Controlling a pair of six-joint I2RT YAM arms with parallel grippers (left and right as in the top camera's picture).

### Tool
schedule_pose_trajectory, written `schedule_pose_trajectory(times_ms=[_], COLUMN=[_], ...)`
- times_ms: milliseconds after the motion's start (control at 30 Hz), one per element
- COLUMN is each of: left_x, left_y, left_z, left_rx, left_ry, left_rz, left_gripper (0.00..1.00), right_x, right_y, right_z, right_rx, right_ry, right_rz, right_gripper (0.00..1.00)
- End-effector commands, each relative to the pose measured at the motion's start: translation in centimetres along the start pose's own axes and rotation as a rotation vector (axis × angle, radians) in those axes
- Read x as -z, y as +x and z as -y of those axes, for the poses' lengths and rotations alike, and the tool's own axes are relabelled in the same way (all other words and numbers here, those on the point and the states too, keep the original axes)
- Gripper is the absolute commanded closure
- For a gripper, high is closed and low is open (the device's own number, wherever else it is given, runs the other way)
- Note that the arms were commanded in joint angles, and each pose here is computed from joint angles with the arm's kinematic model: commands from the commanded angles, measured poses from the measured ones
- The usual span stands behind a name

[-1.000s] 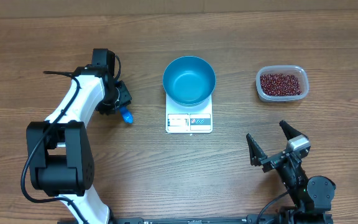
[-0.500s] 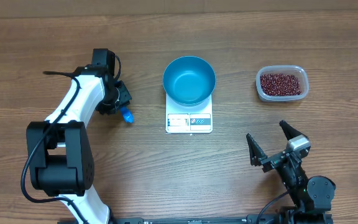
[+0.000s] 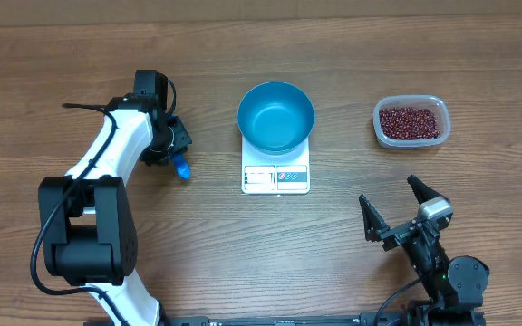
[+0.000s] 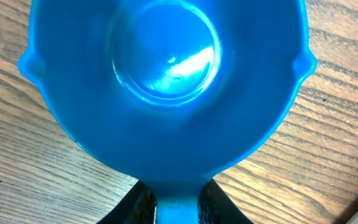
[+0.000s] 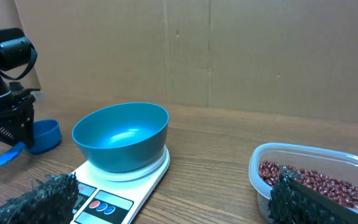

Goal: Scoop item into bowl and weigh 150g on scale
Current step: 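Lift the blue scoop with the left gripper toward the bowl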

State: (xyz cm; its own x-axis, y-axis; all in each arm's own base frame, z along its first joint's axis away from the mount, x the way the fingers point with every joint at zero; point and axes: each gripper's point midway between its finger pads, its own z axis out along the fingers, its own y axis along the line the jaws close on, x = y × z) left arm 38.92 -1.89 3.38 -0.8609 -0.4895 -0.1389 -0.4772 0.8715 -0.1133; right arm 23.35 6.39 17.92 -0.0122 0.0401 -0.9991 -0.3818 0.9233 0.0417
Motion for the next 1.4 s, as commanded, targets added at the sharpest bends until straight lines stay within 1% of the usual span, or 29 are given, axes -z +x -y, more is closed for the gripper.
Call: schedule_pose_trajectory(times_ms=[0, 200, 300, 500, 700, 900, 1000, 1167, 1267, 1367], left_x=[0.0, 0.0, 0.0, 0.5, 3.0, 7.0, 9.3, 13.5, 15.4, 16.8], left_y=[-0.4, -0.4, -0.4, -0.8, -2.2, -3.7, -4.2, -4.4, -4.2, -3.6], left_z=[0.3, 0.3, 0.3, 0.4, 1.6, 3.2, 4.3, 6.7, 7.5, 8.2], left_rx=[0.002, 0.002, 0.003, 0.005, 0.002, 0.0, 0.007, 0.046, 0.095, 0.11], left_ry=[-0.001, 0.0, 0.0, 0.007, 0.056, 0.123, 0.202, 0.43, 0.554, 0.659], left_rz=[0.009, 0.009, 0.009, 0.022, 0.071, 0.123, 0.127, 0.091, 0.043, -0.017], left_gripper=[0.78, 0.81, 0.85, 0.83, 0.8, 0.81, 0.81, 0.82, 0.8, 0.8], right_x=[0.0, 0.0, 0.0, 0.0, 0.0, 0.0, 0.0, 0.0, 0.0, 0.0], right_y=[0.3, 0.3, 0.3, 0.3, 0.3, 0.3, 0.3, 0.3, 0.3, 0.3], right_z=[-0.1, -0.1, -0.1, -0.1, -0.1, -0.1, -0.1, -0.1, -0.1, -0.1], right_rx=[-0.001, -0.001, -0.001, -0.001, -0.001, -0.001, -0.001, -0.001, -0.001, -0.001], right_ry=[-0.004, -0.004, -0.004, -0.004, -0.004, -0.004, -0.004, -0.004, -0.004, -0.004], right_rz=[-0.002, -0.002, -0.002, -0.002, -0.002, -0.002, -0.002, -0.002, -0.002, -0.002], right_gripper=[0.0, 0.0, 0.0, 0.0, 0.0, 0.0, 0.0, 0.0, 0.0, 0.0])
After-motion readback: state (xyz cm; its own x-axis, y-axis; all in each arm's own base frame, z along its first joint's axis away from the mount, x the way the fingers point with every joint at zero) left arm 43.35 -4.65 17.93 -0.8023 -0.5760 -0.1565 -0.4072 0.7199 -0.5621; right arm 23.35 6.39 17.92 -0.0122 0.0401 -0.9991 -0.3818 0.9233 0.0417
